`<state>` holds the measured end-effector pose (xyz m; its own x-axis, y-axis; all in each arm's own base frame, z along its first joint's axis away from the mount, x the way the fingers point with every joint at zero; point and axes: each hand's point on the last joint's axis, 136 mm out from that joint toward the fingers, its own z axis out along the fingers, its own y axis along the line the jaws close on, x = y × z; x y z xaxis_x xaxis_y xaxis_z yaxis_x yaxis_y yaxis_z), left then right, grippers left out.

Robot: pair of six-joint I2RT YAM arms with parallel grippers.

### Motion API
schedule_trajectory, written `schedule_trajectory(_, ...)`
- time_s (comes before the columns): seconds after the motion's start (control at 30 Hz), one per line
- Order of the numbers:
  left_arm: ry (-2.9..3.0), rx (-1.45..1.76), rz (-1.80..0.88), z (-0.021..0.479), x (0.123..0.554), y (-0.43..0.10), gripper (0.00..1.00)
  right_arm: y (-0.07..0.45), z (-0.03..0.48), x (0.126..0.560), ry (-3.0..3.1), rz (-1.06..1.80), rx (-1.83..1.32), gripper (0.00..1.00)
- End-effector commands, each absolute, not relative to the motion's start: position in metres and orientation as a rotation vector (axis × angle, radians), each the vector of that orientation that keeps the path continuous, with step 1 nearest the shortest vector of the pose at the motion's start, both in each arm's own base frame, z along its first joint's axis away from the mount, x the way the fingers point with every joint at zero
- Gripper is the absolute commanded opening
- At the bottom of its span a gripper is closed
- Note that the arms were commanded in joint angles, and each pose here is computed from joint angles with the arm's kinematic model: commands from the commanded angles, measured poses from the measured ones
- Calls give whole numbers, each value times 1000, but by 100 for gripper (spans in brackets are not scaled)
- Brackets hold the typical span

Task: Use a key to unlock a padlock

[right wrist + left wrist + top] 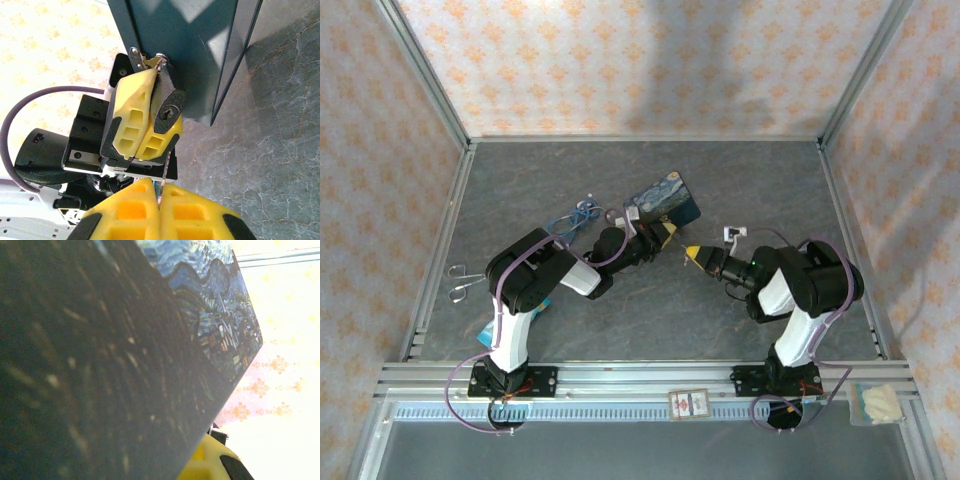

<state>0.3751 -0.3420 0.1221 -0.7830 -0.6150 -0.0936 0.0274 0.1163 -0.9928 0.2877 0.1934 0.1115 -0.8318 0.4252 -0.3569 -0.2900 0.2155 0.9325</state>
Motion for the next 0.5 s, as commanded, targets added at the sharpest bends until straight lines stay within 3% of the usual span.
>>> schedule_trajectory(0.0,1834,-522,-1796,141,370,-345,0,194,146,296,1771,1658,-6,0)
schedule_trajectory(0.47,1842,-528,-1777,137,370,-343,0,193,162,297,1695,1695,-14,0)
